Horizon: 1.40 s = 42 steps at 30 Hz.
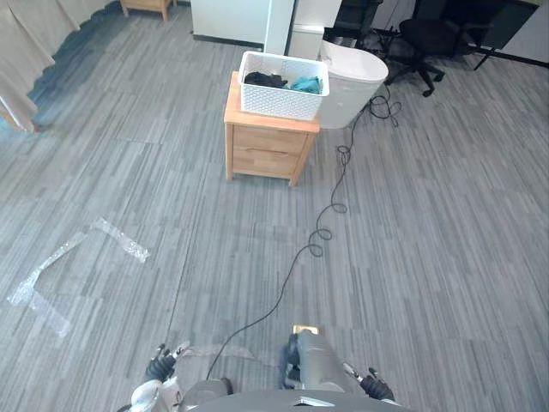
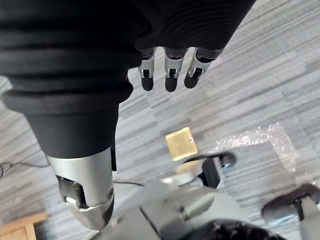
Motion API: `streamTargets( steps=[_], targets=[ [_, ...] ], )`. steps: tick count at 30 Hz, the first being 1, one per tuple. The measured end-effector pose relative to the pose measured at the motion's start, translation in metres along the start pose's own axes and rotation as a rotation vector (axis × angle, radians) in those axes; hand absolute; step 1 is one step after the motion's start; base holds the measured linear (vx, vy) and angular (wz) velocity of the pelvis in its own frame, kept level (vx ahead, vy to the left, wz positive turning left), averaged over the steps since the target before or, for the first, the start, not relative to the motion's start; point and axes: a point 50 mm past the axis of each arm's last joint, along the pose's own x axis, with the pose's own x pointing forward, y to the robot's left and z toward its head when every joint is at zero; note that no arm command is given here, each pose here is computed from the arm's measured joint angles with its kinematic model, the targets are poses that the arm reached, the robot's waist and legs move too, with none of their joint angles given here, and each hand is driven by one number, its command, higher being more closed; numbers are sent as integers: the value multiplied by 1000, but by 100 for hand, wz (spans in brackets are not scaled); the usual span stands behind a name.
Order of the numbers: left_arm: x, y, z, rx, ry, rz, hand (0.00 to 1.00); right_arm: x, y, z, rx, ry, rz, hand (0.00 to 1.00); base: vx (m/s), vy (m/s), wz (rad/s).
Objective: Pick up the laundry basket with both hands and put the clothes into the washing machine.
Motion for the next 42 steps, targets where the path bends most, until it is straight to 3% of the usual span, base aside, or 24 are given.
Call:
streamTargets(
  steps=[4, 7, 9, 16, 19, 21, 23, 28, 33, 37, 42],
  targets=[
    [3, -15, 8, 39, -26, -45, 0, -5, -3, -12, 14, 22, -9, 0, 739, -55, 67],
    [3, -30, 9, -35, -44, -63, 0, -4, -10, 2, 31, -35, -16, 0, 777, -140, 48],
    [1, -19, 9, -108, -62, -15, 0, -4, -8, 8, 37, -61, -2, 0, 720, -159, -50],
    [0, -11, 21, -101, -118, -6, 0, 3, 29, 30, 10, -123, 110, 0, 628, 15, -92],
    [-2, -22, 10, -70, -83, -41, 0, 2, 23, 34, 19, -140, 95, 0, 667, 328, -104],
    [-5, -8, -5, -57, -25, -7, 0, 0, 23, 28, 33, -127, 89, 0, 691, 477, -111],
    [-3, 8, 4, -6, -40, 22, 0, 0, 31, 26, 39, -127, 111, 0, 498, 344, -45],
    [2, 5, 16, 77, -53, -16, 0, 3, 32, 38, -9, -155, 126, 0, 432, 194, 8],
    [-1, 24, 16, 125, -51, 24, 0, -6, 37, 78, -32, -343, 145, 0, 385, -80, 47],
    [-5, 1, 6, 51, -59, -26, 0, -22, 23, 139, -167, -595, 120, 0, 226, -156, 1],
    [-9, -12, 74, -113, -362, -37, 0, -62, 12, 193, -145, -894, 44, 0, 65, -88, -7]
  ],
)
